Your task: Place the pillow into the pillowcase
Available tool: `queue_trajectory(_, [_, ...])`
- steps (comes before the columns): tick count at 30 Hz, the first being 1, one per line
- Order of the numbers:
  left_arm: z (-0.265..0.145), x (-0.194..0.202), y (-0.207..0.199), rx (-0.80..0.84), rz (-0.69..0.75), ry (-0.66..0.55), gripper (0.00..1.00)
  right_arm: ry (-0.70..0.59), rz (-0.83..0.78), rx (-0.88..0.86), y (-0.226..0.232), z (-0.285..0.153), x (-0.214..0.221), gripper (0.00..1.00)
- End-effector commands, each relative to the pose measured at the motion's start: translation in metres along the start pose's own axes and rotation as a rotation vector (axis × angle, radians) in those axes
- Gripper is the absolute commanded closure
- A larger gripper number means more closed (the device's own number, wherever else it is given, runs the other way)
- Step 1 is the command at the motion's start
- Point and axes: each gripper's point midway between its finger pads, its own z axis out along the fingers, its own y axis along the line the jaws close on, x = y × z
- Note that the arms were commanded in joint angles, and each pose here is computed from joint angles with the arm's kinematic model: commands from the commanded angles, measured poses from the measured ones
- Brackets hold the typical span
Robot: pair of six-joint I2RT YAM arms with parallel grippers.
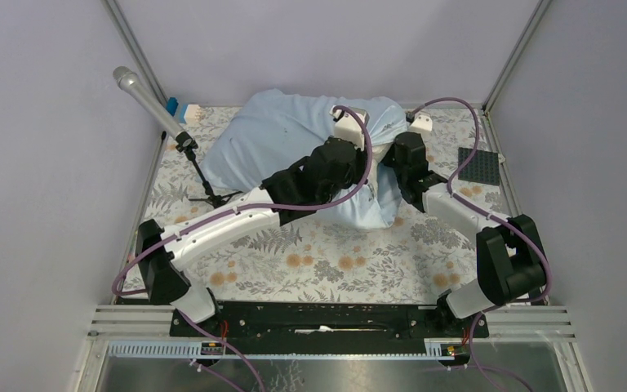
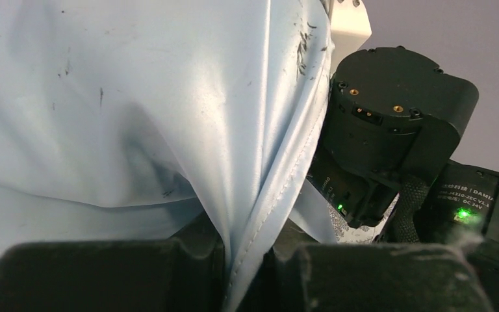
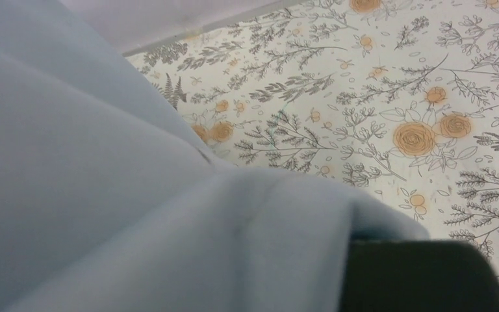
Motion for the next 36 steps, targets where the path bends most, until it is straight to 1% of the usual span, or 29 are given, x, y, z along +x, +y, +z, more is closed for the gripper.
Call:
queue_trajectory(1, [-0.062,-0.112,-0.044,0.204,-0.177,-0.316,1.0,-0.065,0.015,0.031,-0.001,0.005,-0.023,0.85])
queue_trajectory(3, [-0.063,-0.112,-0.039,0.186,-0.174,-0.323,1.0,-0.072,0.016,0.03,-0.002,0.002,-0.025,0.96])
queue_trajectory(4, [-0.064,-0.113,-0.036,0.177,-0.173,-0.327,1.0,-0.077,0.018,0.029,-0.003,0.001,-0.027,1.0])
queue_trajectory(8, [-0.062,-0.112,-0.019,0.101,-0.165,-0.331,1.0,-0.09,0.034,-0.018,-0.001,-0.012,-0.037,1.0])
queue_trajectory(13, [-0.037,-0.096,0.008,0.017,-0.189,-0.289,1.0,-0.133,0.059,-0.152,0.017,-0.048,-0.064,1.0])
queue_trajectory(17, [-0.018,-0.086,0.028,-0.021,-0.218,-0.281,1.0,-0.103,0.064,-0.241,0.026,-0.071,-0.066,1.0])
queue_trajectory(22, [0.004,-0.071,0.044,-0.055,-0.228,-0.262,1.0,-0.002,0.096,-0.338,0.032,-0.092,-0.042,1.0])
queue_trajectory(26, [0.018,-0.048,0.055,-0.081,-0.238,-0.229,1.0,0.078,0.144,-0.398,0.032,-0.109,-0.015,1.0])
queue_trajectory(32, [0.036,0.005,0.07,-0.104,-0.259,-0.137,1.0,0.167,0.213,-0.441,0.029,-0.124,0.017,1.0])
queue_trajectory(36, [0.049,0.056,0.077,-0.121,-0.254,-0.035,1.0,0.237,0.277,-0.445,0.026,-0.125,0.043,1.0])
